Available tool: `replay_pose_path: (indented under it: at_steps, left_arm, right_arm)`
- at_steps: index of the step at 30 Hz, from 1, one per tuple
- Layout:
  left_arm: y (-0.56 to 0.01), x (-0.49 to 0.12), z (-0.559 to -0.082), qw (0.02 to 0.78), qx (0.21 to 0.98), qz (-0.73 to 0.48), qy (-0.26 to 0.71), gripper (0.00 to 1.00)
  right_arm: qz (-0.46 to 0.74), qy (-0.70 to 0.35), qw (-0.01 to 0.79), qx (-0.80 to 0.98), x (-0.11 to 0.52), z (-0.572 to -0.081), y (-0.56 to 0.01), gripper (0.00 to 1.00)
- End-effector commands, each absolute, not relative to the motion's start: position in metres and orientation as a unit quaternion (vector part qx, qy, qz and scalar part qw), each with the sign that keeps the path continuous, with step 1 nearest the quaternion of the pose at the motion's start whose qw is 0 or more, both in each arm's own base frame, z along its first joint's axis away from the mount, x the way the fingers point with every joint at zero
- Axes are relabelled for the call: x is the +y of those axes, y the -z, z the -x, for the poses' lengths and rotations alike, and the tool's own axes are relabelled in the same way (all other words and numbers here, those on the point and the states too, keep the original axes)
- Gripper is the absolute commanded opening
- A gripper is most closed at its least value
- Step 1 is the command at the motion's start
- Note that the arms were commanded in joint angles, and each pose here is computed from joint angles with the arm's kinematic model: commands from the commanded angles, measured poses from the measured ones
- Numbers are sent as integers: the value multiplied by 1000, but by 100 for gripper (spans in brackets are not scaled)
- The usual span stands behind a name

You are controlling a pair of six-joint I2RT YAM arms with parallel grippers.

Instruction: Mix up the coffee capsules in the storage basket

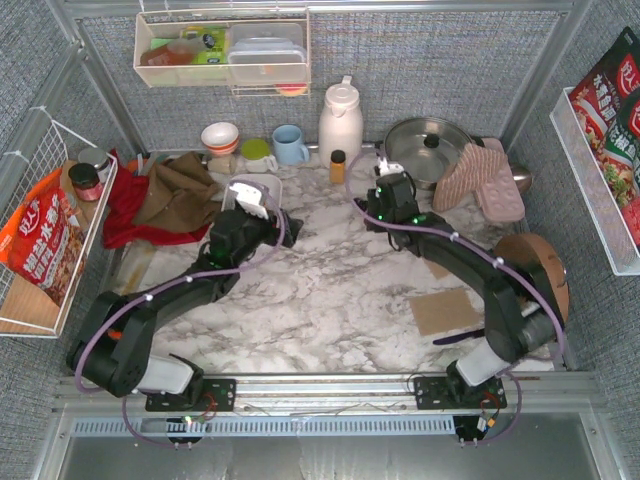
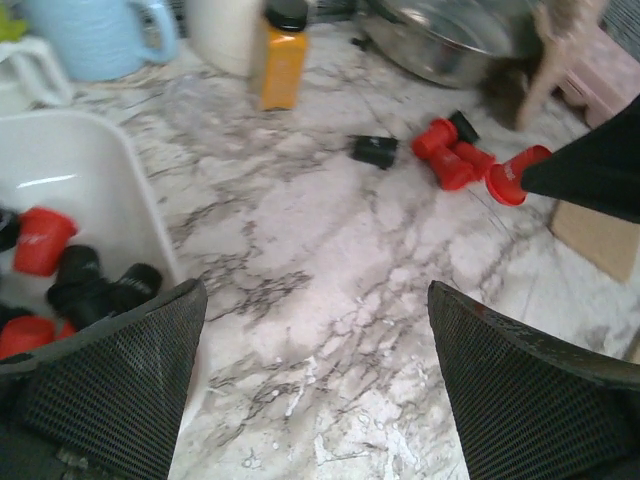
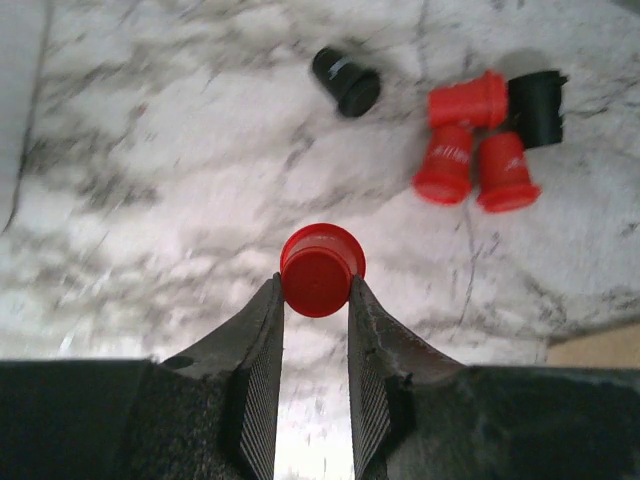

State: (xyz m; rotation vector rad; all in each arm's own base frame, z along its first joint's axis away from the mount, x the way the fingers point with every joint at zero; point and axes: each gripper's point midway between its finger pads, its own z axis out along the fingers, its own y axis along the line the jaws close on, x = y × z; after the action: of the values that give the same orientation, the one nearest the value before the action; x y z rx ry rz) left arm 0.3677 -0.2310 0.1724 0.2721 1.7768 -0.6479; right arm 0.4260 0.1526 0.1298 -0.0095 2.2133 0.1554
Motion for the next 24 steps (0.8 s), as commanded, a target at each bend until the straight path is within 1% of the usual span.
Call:
replay_pose_path:
  at_steps: [1,4,7,9,12,18,24]
  left_arm:
    - [-196,-264,-350,637,678,-232,285,99]
    - [-194,-281,-328,660,626,-299,289,99]
    - [-193,-289,-300,700,549,-353,290,99]
    - [-192,-293,-285,719,507,-370,300,99]
    - [-188,-298,-272,728,473,-380,321,99]
    - [-175,-322,-265,718,457,-419,317,99]
    - [-168,-331,-269,717,450,-438,302,99]
  right_arm:
    - [57,-114,454,882,178,-388,-144,16]
    - [95,-173,464,864,199,-358,-143,16]
    - [133,-220,483,837,213,-335,-144,16]
    - [149,-250,491,821,222,-326,-151,16]
    - [169,-294,501,797,238,-314,-166,16]
    - [205,-339,499,770,261,-294,-183,16]
    - [226,-353,502,757,274,-284,-188,16]
